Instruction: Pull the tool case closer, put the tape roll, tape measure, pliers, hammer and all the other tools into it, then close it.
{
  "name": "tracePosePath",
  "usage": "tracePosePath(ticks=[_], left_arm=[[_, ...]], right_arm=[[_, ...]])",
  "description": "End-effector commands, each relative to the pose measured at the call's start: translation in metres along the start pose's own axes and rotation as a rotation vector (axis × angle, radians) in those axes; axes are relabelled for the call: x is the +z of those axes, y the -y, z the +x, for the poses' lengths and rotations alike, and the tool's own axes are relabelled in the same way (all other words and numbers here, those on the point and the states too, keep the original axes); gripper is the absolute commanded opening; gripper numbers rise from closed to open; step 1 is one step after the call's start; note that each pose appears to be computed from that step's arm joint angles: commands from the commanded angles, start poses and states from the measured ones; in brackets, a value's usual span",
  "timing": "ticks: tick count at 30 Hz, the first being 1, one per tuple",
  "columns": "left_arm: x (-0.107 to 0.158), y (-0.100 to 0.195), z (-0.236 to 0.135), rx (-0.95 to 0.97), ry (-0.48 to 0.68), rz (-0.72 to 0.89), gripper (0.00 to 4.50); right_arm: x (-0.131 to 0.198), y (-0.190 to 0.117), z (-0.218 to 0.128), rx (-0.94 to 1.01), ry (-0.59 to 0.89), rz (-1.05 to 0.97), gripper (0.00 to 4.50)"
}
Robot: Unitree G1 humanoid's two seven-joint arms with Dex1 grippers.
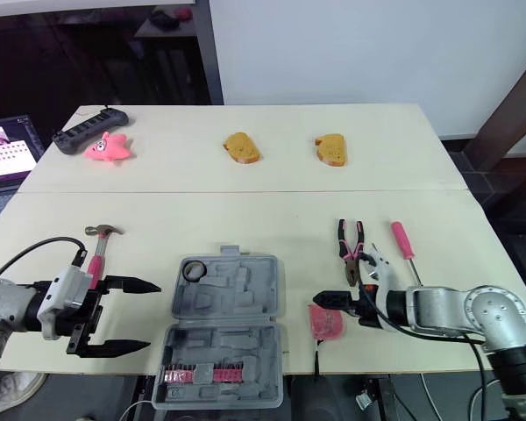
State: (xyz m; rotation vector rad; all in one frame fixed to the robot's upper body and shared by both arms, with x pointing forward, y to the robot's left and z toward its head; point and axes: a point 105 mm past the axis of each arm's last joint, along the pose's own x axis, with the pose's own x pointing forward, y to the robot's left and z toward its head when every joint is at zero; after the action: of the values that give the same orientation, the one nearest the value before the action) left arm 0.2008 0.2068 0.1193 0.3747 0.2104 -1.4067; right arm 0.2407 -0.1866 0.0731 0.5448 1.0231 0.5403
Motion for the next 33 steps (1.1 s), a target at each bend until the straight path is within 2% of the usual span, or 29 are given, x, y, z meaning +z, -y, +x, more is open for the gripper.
tracePosePath(ticks=[1,2,6,9,10,17,27,32,33], left_arm=[[0.002,0.0,-0.002,-0.015,-0.016,0.037,4.5],[0.002,0.0,-0.003,-0.014,-0.018,0.036,4.5],[0.001,0.0,-0.003,-0.012,-0.021,0.037,4.5],[0.003,0.001,-0.002,-0.008,-0.017,0.041,4.5],[0.003,0.001,-0.001,-0.007,-0.016,0.043,4.5],[0.003,0.004,0.0,0.0,-0.018,0.039,4.5],[0.002,0.006,0.0,0.02,-0.018,0.032,4.5],[0.007,0.003,0.001,0.032,-0.005,0.028,4.5],[0.007,0.004,0.001,0.031,-0.006,0.029,4.5]], right_arm=[[0.014,-0.036,-0.022,0.123,0.023,-0.206,4.46],[0.015,-0.043,-0.026,0.134,0.02,-0.289,4.46],[0.003,-0.067,-0.032,0.193,-0.069,-0.873,4.46],[-0.022,-0.038,-0.023,0.189,-0.296,-1.392,4.46],[-0.027,-0.029,-0.02,0.204,-0.35,-1.491,4.46],[-0.011,-0.002,0.007,0.192,-0.299,-1.657,4.46],[-0.017,0.012,0.018,0.185,-0.353,-1.654,4.46],[-0.015,0.01,0.022,0.178,-0.315,-1.634,4.46],[-0.016,0.008,0.022,0.187,-0.311,-1.634,3.9]])
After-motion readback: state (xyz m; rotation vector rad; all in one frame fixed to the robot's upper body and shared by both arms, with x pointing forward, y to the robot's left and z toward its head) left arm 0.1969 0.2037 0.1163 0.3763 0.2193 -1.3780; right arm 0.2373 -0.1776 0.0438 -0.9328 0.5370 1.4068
